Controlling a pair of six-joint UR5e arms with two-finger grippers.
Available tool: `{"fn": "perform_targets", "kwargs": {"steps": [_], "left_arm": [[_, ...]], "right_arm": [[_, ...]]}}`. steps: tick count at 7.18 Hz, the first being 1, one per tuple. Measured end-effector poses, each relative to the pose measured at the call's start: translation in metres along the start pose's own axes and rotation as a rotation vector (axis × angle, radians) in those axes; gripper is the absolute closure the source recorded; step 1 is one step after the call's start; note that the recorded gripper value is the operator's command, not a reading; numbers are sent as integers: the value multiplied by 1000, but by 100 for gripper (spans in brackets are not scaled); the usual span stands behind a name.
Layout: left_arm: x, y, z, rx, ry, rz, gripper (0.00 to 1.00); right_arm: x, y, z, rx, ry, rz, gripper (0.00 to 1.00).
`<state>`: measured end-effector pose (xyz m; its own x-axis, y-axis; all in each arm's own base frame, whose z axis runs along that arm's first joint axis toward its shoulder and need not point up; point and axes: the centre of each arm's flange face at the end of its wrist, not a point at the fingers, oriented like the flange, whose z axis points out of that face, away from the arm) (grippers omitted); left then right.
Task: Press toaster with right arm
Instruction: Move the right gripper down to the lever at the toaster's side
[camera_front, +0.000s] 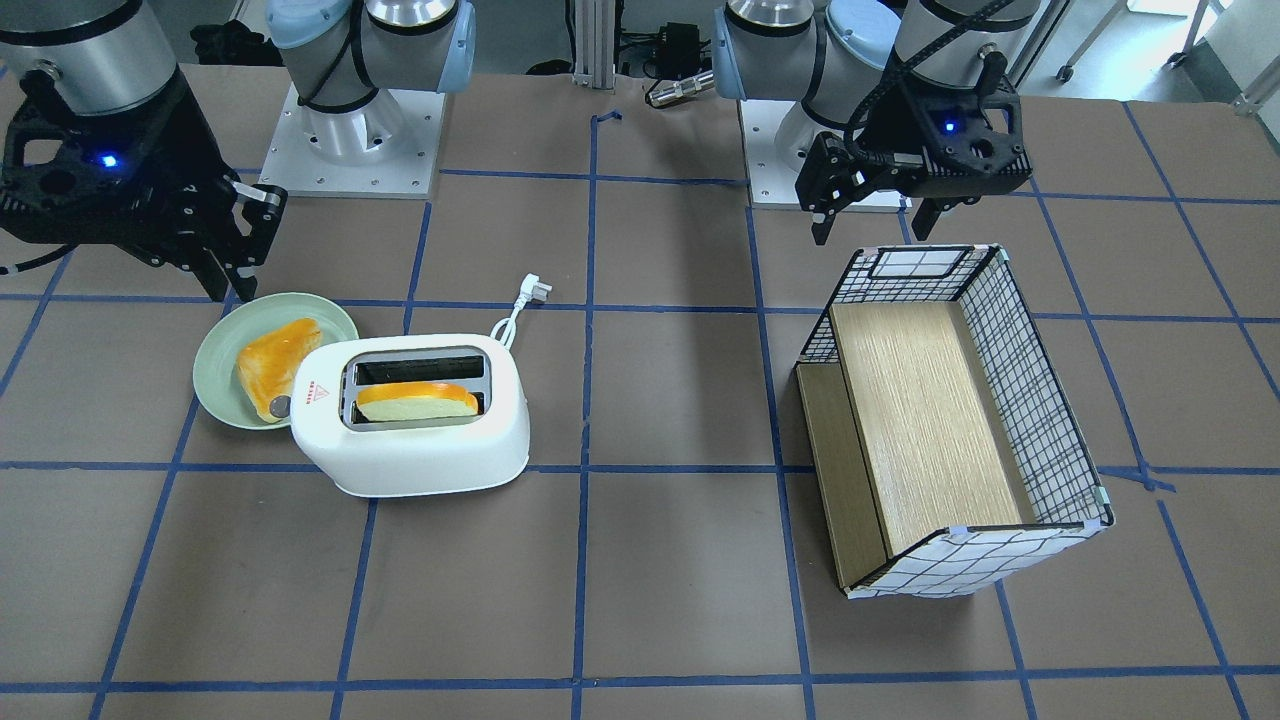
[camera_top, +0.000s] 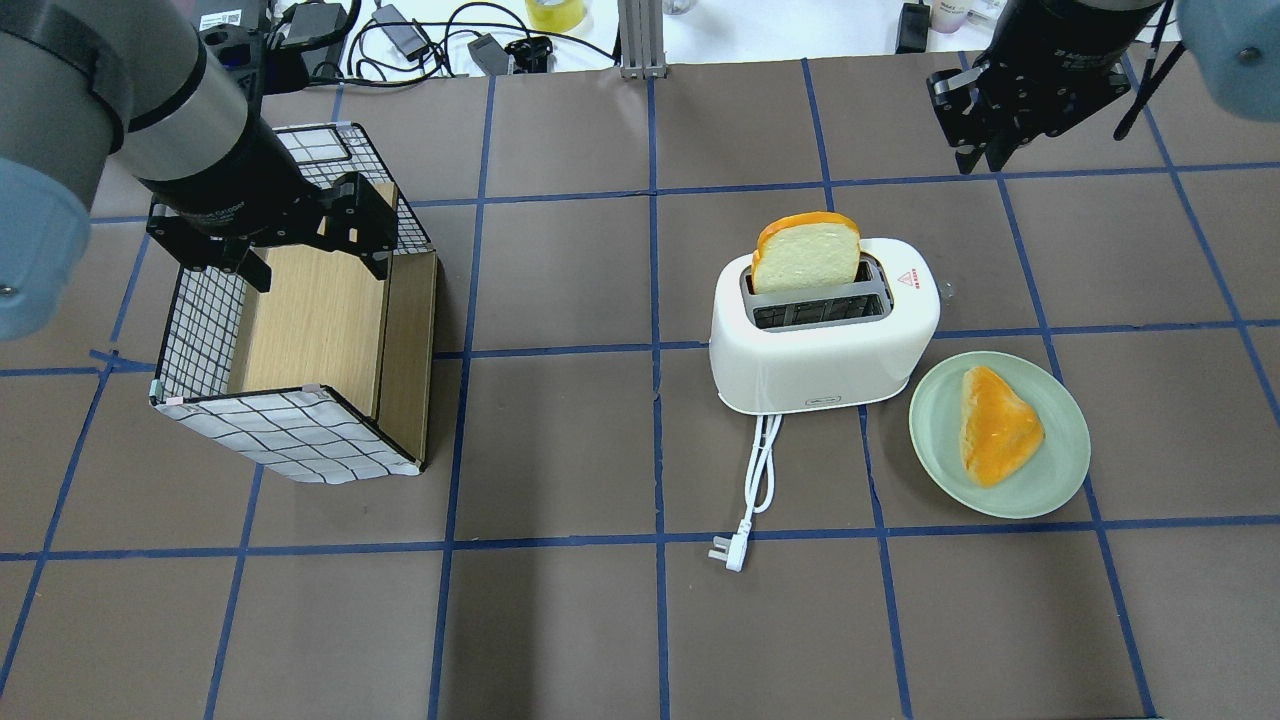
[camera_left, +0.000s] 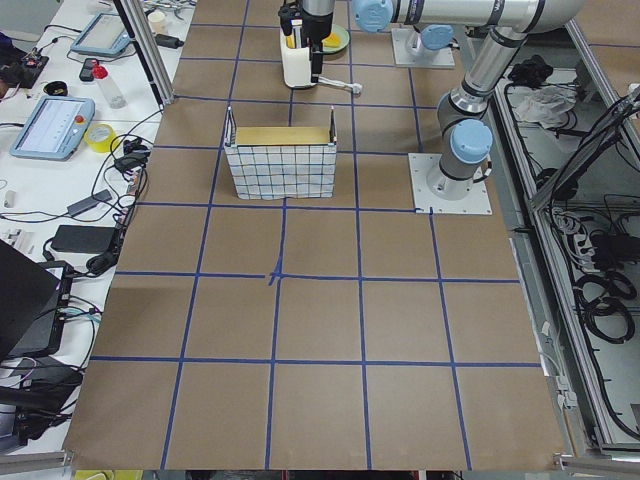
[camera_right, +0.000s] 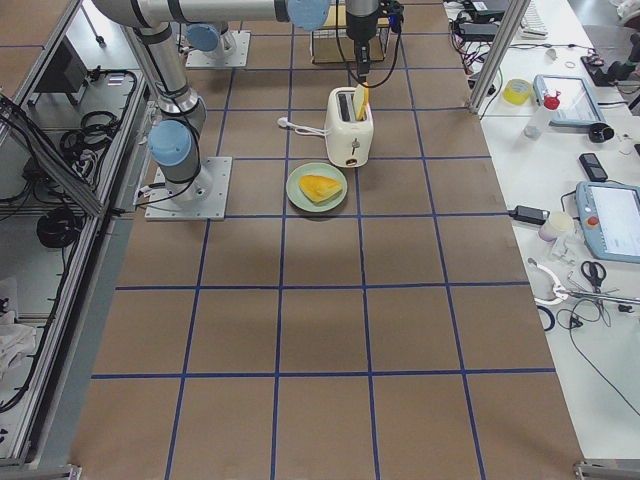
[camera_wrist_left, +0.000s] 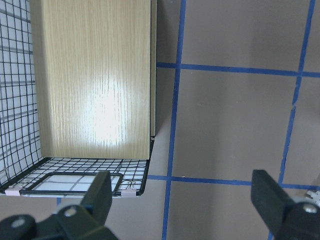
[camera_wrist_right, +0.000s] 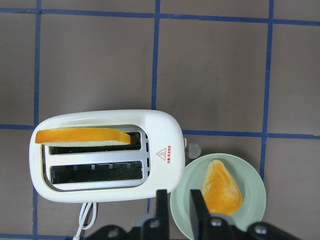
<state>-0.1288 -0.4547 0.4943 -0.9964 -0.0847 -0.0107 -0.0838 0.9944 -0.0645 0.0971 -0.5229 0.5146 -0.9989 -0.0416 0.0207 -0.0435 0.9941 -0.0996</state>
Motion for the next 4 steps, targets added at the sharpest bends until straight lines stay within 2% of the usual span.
{"fn": "perform_targets", "kwargs": {"steps": [2,4], "left_arm": [[0,0,0,0,0,0,0],[0,0,0,0,0,0,0]], "right_arm": [[31,-3,9,-17,-15,-5,100],[41,-6,38,-5,-69,-9,100]]}}
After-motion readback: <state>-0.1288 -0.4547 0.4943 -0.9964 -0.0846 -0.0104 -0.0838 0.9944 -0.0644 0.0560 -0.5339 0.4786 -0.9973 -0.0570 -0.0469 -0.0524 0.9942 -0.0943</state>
